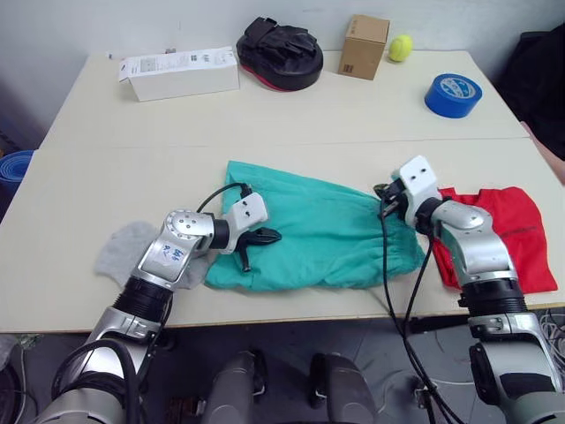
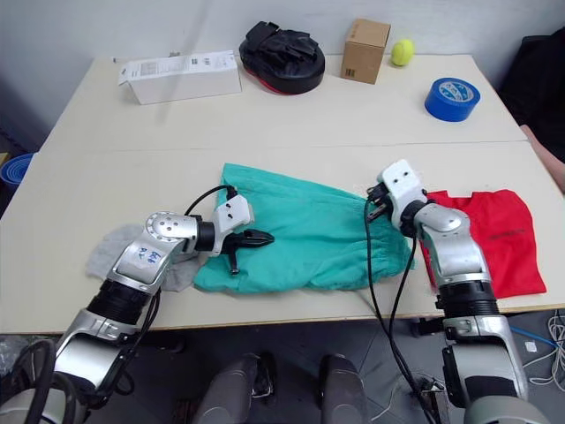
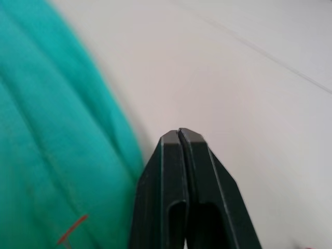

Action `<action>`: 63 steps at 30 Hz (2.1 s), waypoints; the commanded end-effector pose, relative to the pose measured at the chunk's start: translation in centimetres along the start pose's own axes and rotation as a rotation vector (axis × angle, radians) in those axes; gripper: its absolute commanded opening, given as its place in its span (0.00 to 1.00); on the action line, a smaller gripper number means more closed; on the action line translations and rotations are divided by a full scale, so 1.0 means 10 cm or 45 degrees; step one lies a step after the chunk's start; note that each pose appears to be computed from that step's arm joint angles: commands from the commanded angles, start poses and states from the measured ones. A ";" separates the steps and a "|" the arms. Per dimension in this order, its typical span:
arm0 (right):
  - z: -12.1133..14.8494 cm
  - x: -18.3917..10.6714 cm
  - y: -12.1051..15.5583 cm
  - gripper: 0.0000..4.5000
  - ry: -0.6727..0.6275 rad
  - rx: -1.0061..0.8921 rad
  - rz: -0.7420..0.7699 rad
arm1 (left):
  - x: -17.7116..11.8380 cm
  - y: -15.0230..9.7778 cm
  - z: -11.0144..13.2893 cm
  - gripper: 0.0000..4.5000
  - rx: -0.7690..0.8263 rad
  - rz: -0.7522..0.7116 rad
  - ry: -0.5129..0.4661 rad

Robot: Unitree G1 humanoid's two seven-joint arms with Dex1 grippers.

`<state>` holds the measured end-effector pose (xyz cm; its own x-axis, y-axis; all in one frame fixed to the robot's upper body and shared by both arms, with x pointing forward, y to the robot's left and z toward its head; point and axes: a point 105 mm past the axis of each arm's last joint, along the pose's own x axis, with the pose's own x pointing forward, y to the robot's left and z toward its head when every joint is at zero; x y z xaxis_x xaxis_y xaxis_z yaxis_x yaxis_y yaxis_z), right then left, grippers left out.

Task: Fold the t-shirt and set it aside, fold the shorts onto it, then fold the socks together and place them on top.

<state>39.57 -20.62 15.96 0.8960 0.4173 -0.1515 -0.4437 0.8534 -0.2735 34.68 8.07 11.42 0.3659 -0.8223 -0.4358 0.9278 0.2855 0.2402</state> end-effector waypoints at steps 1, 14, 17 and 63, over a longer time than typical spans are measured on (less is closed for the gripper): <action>0.31 -0.40 -0.08 0.01 -0.146 0.028 0.019 | -0.02 0.05 0.06 0.00 -0.008 0.025 -0.048; -0.01 -1.54 0.70 0.01 0.103 0.550 0.059 | 0.11 -0.04 0.07 0.00 0.090 -0.129 -0.046; -0.16 -1.65 0.94 0.13 0.178 0.684 0.065 | 0.18 -0.04 0.07 0.00 0.111 -0.135 -0.044; -0.29 -0.69 0.57 0.01 -0.046 1.338 -0.150 | 0.22 0.03 0.13 0.00 0.104 -0.056 -0.047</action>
<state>30.67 -19.33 11.22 0.9334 0.2977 -0.2003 -0.0654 0.6899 0.7209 35.45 5.55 11.22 0.3040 -0.8534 -0.4235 0.9401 0.1967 0.2784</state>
